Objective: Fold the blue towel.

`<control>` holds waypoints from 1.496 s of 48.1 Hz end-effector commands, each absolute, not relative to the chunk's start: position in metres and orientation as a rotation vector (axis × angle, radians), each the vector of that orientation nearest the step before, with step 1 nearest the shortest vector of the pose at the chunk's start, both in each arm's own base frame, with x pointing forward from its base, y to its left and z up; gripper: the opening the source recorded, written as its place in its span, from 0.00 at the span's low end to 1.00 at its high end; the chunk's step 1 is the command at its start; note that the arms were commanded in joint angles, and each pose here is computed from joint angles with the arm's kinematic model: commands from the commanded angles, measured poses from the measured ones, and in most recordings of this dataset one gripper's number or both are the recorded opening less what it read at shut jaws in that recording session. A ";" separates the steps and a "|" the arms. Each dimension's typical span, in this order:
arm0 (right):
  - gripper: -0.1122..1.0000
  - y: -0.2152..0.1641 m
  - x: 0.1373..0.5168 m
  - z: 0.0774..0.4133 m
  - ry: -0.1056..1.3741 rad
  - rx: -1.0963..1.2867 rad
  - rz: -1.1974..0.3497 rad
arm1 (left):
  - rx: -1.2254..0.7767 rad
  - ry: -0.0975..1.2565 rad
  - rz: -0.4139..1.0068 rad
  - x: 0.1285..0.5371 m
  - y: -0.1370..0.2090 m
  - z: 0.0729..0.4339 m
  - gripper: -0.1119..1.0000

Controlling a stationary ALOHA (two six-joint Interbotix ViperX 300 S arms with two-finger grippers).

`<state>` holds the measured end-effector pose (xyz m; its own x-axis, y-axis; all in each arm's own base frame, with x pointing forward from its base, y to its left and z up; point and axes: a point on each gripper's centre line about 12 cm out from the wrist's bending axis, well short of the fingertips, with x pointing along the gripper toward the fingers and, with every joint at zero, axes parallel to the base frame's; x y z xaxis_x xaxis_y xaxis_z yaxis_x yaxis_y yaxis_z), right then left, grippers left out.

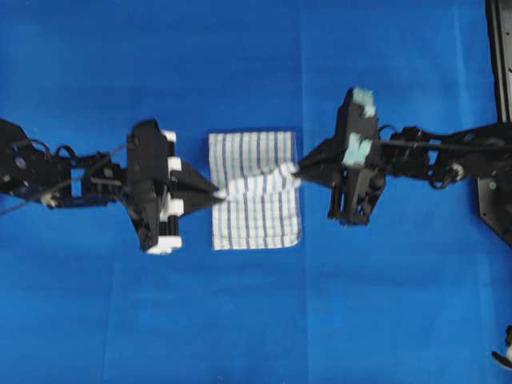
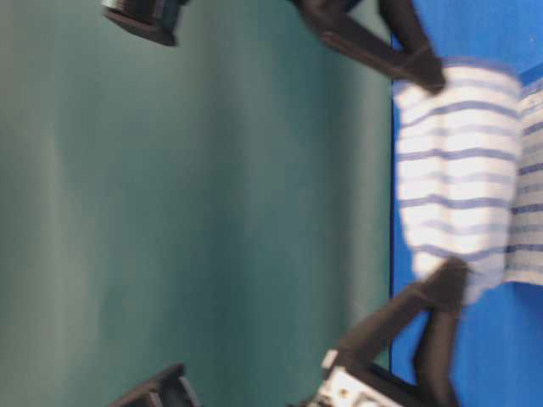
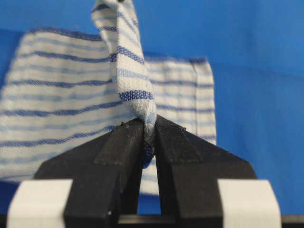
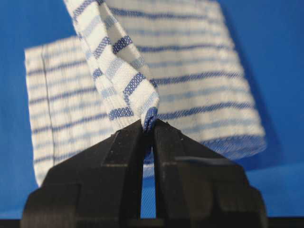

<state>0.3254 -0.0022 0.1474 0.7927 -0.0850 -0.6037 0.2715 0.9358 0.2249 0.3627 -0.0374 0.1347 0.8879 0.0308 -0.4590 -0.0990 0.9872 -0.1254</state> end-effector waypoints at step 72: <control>0.90 0.035 0.324 0.171 0.541 0.345 -0.123 | -0.159 0.449 0.020 0.326 -0.042 0.164 0.63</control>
